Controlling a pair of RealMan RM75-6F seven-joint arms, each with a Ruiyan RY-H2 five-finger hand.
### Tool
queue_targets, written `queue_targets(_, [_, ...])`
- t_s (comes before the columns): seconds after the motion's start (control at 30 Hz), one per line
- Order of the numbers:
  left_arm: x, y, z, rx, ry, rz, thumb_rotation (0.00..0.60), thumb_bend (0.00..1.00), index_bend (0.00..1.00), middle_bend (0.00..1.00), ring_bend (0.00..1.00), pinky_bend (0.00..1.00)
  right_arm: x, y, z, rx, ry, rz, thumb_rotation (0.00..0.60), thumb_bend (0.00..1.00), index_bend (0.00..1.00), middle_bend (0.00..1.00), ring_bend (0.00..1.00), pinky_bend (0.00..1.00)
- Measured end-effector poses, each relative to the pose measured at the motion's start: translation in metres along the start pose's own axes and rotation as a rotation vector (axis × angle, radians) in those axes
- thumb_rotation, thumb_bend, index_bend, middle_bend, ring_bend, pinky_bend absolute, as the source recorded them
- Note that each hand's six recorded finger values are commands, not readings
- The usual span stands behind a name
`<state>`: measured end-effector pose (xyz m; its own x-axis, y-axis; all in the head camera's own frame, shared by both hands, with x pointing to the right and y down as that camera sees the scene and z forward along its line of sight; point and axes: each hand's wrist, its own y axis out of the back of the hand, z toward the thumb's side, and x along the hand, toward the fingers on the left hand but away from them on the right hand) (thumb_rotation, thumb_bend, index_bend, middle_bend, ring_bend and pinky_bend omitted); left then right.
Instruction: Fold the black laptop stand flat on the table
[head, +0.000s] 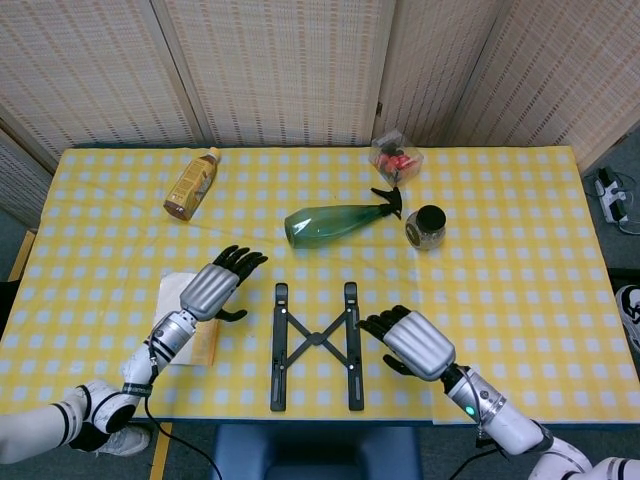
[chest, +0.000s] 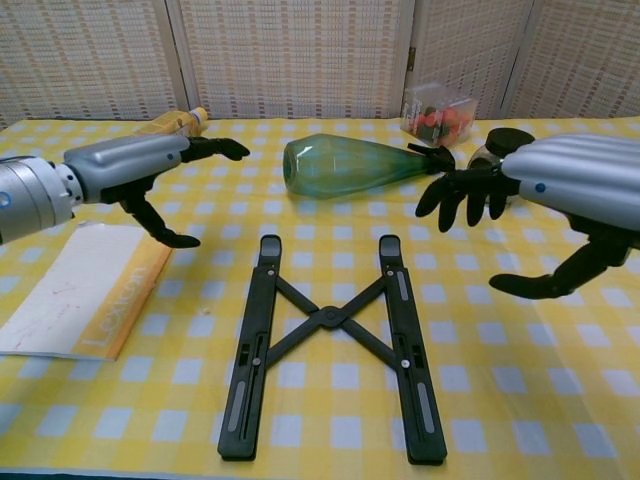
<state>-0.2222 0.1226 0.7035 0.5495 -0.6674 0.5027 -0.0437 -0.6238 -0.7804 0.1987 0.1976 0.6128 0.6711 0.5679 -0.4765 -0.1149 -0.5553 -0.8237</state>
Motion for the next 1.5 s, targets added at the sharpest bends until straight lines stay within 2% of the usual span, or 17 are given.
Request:
queue_targets(0.17, [0.016,-0.018,0.015,0.077,-0.031,-0.012,0.6,0.18,0.0,0.04,0.0,0.0,-0.017,-0.017,0.021,0.061,0.017,-0.023,0.6,0.27,0.35,0.49,0.48,0.45])
queue_targets(0.33, [0.021,-0.031,0.026,0.073,-0.045,-0.03,0.6,0.17,0.0,0.04,0.0,0.0,-0.025,-0.032,0.024,0.116,0.019,-0.022,0.6,0.22,0.38,0.56,0.56,0.53])
queue_targets(0.5, [0.023,-0.041,0.031,0.084,-0.051,-0.038,0.6,0.16,0.0,0.04,0.0,0.0,-0.029,-0.046,0.025,0.15,0.023,-0.009,0.6,0.22,0.4,0.61,0.61,0.59])
queue_targets(0.8, [0.026,-0.05,0.03,0.107,-0.038,-0.04,0.6,0.16,0.0,0.04,0.0,0.0,-0.028,-0.06,0.022,0.169,0.02,0.005,0.6,0.22,0.41,0.62,0.62,0.6])
queue_targets(1.17, [0.027,-0.056,0.029,0.045,-0.017,-0.057,0.6,0.16,0.0,0.03,0.0,0.0,-0.028,-0.078,0.02,0.191,0.026,0.036,0.6,0.22,0.42,0.63,0.64,0.62])
queue_targets(1.5, [0.027,-0.058,0.029,0.032,-0.011,-0.063,0.6,0.16,0.0,0.03,0.0,0.0,-0.038,-0.089,0.026,0.214,0.047,0.039,0.6,0.22,0.42,0.63,0.64,0.62])
